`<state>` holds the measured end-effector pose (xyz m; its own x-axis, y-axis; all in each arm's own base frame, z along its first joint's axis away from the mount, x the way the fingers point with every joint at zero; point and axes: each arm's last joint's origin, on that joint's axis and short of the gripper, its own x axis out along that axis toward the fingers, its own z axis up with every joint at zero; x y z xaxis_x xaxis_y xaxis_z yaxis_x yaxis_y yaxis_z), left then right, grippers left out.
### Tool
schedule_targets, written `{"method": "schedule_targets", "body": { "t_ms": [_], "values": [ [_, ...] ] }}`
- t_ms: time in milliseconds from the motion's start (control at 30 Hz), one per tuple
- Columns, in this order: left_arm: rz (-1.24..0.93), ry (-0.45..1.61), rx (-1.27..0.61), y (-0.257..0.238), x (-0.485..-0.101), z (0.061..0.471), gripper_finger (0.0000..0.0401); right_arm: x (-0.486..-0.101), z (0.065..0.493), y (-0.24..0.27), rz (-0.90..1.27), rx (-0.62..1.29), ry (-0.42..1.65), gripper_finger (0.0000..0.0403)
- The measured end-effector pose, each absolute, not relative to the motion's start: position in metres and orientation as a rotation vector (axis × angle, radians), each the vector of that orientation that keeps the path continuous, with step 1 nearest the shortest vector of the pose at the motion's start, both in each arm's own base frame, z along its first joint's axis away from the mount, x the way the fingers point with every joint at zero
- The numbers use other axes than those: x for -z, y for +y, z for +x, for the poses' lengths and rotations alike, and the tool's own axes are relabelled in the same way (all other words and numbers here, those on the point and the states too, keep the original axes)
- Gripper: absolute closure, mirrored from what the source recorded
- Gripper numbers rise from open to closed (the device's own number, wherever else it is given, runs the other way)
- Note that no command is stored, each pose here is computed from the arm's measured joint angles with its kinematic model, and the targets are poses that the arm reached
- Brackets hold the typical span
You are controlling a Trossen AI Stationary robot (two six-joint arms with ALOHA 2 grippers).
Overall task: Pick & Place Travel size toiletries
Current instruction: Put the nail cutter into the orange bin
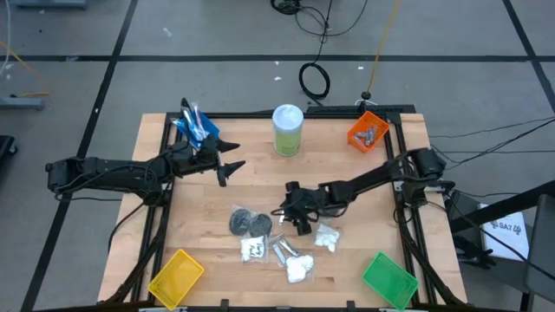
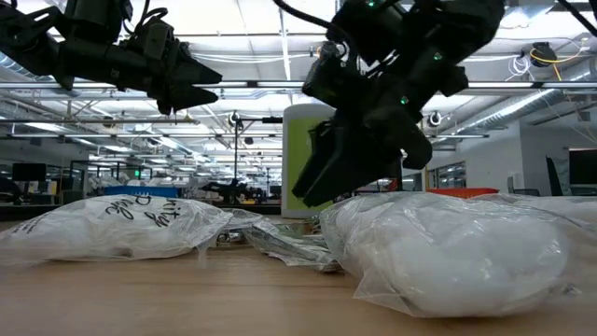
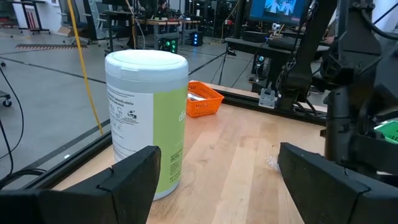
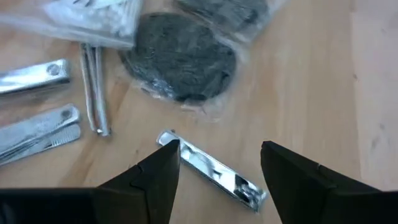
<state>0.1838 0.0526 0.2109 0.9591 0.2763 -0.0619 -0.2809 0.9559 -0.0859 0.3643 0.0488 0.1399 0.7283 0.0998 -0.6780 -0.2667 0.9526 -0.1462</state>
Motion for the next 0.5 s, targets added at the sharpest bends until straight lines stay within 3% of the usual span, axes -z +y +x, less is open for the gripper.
{"method": "schedule_targets", "body": {
  "t_ms": [500],
  "values": [
    [-0.094, 0.049, -0.284, 0.053, -0.211, 0.184, 0.008, -0.114, 0.363, 0.033, -0.158, -0.227, 0.905, 0.0206]
  ]
}}
